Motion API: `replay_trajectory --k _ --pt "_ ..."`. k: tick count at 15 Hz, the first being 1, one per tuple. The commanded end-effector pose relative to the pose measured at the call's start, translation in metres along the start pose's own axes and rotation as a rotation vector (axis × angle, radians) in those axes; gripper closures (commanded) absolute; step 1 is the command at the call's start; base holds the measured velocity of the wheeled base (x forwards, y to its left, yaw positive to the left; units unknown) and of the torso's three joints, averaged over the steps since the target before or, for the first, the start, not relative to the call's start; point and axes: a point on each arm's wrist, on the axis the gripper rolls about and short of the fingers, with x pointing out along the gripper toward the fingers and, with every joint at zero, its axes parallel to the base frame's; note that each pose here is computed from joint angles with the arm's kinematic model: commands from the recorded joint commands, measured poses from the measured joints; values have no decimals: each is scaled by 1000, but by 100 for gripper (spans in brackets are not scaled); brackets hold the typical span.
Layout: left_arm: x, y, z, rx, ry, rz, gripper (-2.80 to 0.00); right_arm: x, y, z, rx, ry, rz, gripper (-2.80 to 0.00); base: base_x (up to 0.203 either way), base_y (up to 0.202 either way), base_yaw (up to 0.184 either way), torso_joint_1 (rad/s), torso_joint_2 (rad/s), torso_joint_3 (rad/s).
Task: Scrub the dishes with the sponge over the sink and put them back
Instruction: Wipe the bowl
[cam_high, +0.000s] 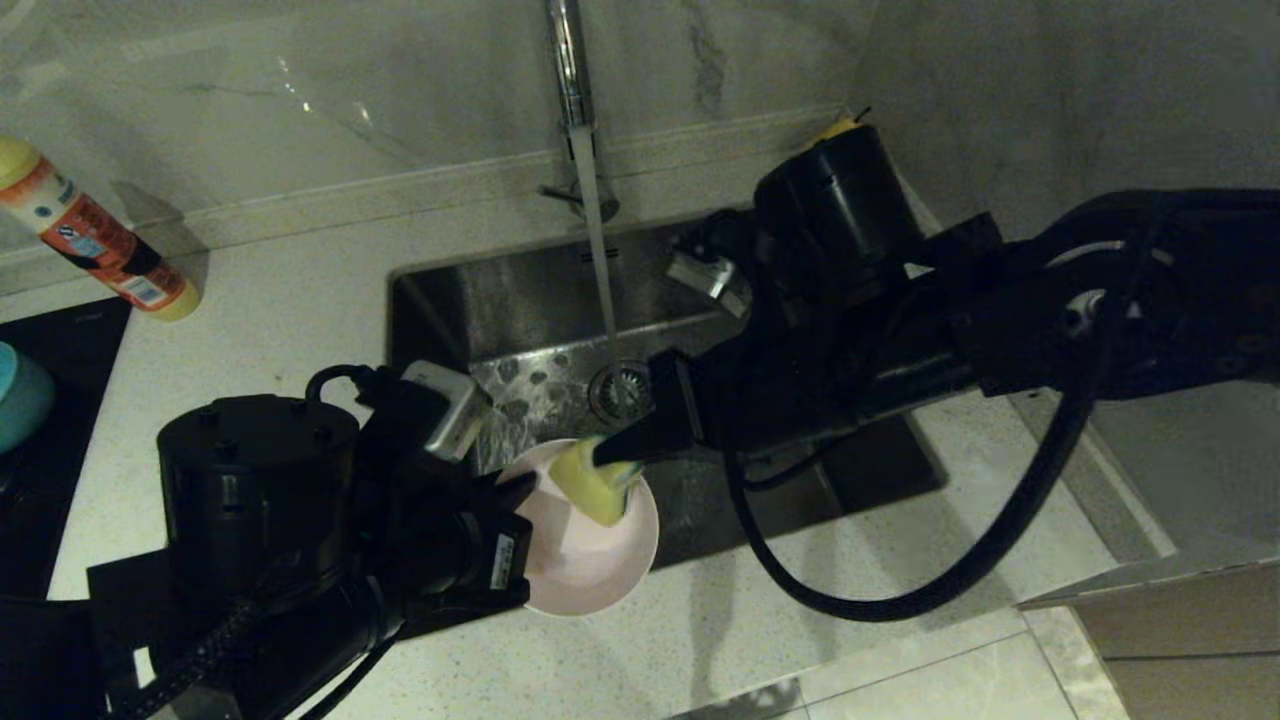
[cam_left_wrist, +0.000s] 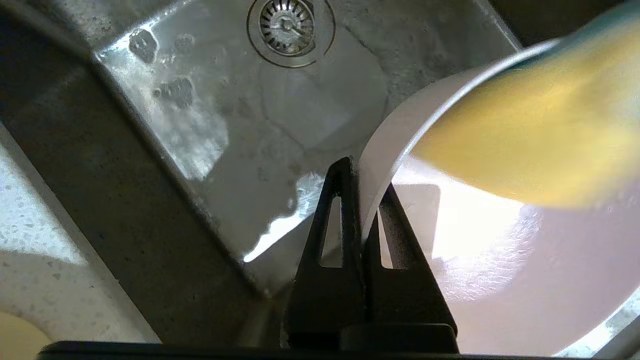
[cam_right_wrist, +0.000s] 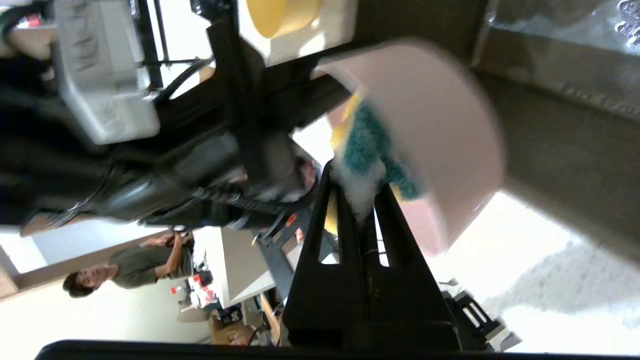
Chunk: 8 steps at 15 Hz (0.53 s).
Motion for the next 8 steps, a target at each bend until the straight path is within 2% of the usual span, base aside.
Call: replay_trajectory --k 1,4,7,8 --pt "5 -1 -2 -6 -8 26 0 -13 16 -6 -16 8 25 0 0 0 0 0 0 0" --pt "5 0 2 -12 -25 42 0 -11 21 -17 -12 55 23 0 0 0 0 0 0 0" --pt "3 1 6 -20 -47 53 0 -8 16 -22 3 79 9 0 0 0 0 0 0 0" --pt "4 2 9 -24 -56 93 0 -5 16 -28 9 101 5 0 0 0 0 0 0 0"
